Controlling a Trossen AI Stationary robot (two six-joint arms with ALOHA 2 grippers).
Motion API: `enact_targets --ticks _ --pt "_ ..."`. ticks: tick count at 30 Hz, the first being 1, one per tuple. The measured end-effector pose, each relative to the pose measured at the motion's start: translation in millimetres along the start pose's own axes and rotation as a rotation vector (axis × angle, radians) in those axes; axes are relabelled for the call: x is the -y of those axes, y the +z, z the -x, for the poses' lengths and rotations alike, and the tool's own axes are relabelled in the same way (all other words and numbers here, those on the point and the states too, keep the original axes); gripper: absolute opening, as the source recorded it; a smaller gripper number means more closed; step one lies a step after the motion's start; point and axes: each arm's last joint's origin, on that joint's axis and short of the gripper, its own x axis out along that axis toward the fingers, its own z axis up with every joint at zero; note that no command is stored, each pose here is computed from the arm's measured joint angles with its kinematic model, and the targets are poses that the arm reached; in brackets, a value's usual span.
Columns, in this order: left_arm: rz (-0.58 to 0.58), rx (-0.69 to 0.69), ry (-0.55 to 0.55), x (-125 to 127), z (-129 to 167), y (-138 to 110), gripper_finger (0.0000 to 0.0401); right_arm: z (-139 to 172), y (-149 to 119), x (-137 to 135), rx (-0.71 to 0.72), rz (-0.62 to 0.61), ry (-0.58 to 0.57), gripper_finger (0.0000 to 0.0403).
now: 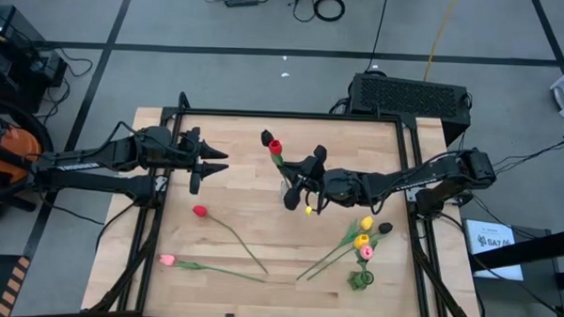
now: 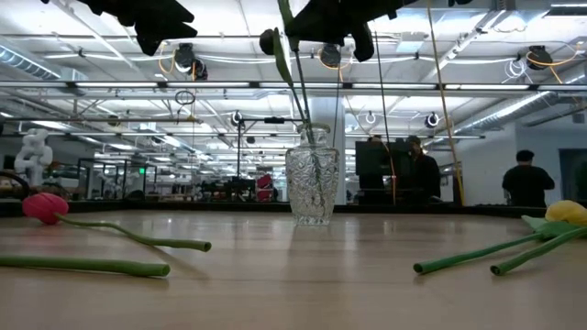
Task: Sort flowers into vase by color
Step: Put the top red flower into the transparent vase, then put the red flower into the transparent vase
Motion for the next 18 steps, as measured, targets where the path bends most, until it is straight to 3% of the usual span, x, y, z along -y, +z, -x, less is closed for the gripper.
enact_targets --ticks 12,18 --pt "0.001 0.0 0.0 0.0 0.0 0.0 0.0153 6.5 -3.3 5.3 -0.095 -0.036 -0.025 0.0117" --pt "0.053 0.002 0.006 -0.1 -0.6 0.4 0.0153 26.9 12.4 15.9 -0.148 -0.012 -0.031 0.0161"
